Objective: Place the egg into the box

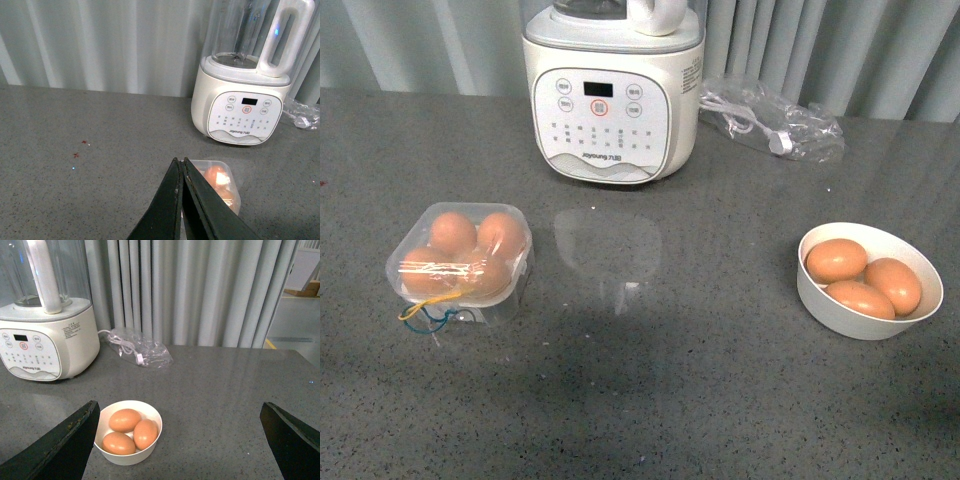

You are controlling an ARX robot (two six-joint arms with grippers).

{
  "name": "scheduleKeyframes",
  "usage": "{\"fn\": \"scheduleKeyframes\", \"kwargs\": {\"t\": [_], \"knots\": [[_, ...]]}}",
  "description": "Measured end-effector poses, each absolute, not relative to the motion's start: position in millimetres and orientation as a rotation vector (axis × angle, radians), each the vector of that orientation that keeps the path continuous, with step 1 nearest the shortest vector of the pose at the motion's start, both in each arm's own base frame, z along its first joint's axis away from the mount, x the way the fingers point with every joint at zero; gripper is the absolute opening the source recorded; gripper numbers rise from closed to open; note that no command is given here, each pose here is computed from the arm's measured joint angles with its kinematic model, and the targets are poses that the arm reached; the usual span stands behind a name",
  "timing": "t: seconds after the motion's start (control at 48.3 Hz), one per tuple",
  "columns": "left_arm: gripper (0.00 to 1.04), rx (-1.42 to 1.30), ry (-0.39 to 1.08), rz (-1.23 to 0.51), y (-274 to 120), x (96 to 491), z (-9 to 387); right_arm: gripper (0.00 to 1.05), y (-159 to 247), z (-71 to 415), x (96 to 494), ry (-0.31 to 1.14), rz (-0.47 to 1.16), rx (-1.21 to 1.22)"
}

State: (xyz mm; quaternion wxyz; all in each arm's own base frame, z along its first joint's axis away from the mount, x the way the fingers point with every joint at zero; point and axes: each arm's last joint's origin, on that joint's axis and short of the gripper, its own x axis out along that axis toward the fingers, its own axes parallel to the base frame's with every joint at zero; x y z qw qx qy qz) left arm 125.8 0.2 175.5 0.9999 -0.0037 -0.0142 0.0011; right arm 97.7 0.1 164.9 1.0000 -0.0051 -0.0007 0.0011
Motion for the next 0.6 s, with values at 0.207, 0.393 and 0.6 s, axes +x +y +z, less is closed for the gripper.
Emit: {"fn": "scheduleKeyframes", "kwargs": {"t": [0.207,0.393,0.6], "knots": [[0.04,-0.007,-0.030,0.002,0,120,176,0.97,0,165,98,-0.001,0.003,-0.010],[0.04,-0.007,-0.031,0.002,0,114,176,0.97,0,165,98,-0.002,0.002,-0.010],[0.04,-0.007,-0.031,0.002,0,110,176,0.97,0,165,98,-0.001,0.002,-0.010]]}}
